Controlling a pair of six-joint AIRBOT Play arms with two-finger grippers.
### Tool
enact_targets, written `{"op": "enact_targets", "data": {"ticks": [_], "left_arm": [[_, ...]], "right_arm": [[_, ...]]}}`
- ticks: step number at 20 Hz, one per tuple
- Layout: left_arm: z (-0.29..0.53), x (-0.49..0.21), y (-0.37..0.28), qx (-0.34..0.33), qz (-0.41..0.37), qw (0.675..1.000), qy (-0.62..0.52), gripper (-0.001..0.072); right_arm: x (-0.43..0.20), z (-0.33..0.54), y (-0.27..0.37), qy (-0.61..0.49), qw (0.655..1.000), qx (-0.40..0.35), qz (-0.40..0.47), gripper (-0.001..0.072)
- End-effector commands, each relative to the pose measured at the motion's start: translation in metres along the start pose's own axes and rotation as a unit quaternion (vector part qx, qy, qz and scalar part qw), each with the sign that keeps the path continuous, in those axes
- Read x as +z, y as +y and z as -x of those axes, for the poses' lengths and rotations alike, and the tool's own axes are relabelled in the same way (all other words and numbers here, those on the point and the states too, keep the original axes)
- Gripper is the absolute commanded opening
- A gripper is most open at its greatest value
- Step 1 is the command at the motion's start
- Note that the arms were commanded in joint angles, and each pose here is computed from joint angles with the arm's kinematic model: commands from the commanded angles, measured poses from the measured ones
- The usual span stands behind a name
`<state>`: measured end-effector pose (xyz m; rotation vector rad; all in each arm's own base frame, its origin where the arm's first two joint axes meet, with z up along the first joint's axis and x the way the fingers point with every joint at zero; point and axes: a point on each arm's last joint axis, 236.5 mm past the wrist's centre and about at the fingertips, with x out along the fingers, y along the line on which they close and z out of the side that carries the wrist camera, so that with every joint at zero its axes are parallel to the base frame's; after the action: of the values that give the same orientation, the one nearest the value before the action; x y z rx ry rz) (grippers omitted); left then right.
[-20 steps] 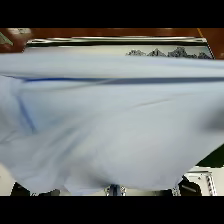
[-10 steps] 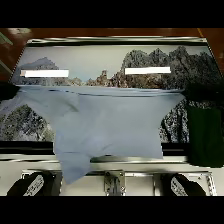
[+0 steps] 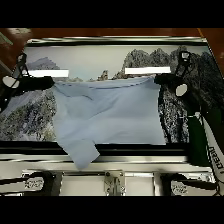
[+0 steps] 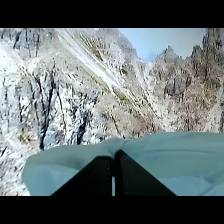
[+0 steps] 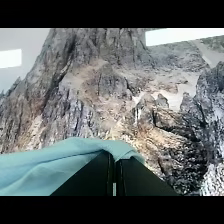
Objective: Fold the shirts.
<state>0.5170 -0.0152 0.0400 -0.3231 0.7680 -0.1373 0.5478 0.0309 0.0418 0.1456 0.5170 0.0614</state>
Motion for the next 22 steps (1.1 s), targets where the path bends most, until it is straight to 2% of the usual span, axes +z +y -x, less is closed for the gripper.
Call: {"op": "enact_targets", "data": {"ticks": [1,4,8,13,15,18,22], "left_arm": [[-0.04,0.016,-0.011,0.005,0.015,0.998,-0.061,0.0036],[-0.059,0.015,-0.026,-0.001,0.026,0.996,-0.08,0.0036],[-0.079,-0.022,-0.029,-0.01,0.027,0.999,-0.021,0.0035],[-0.046,-0.049,-0.01,-0.036,0.056,0.995,0.077,0.0035],[-0.022,-0.061,-0.001,-0.05,0.071,0.989,0.12,0.0034],[0.002,-0.097,0.008,-0.062,0.104,0.97,0.21,0.0034],[0.005,-0.141,0.003,-0.063,0.115,0.948,0.289,0.0034]], "right_arm": [[-0.009,-0.017,-0.024,-0.011,0.999,-0.027,-0.037,0.0074],[-0.034,-0.02,-0.034,0.036,0.997,-0.027,-0.063,0.0074],[-0.072,-0.026,-0.031,0.101,0.992,-0.018,-0.078,0.0074],[-0.054,-0.012,-0.024,0.09,0.993,-0.009,-0.076,0.0074],[-0.057,0.0,-0.015,0.112,0.991,0.004,-0.075,0.0074],[-0.099,0.014,-0.003,0.207,0.975,0.027,-0.076,0.0074],[-0.138,0.015,-0.004,0.273,0.956,0.019,-0.104,0.0074]]}}
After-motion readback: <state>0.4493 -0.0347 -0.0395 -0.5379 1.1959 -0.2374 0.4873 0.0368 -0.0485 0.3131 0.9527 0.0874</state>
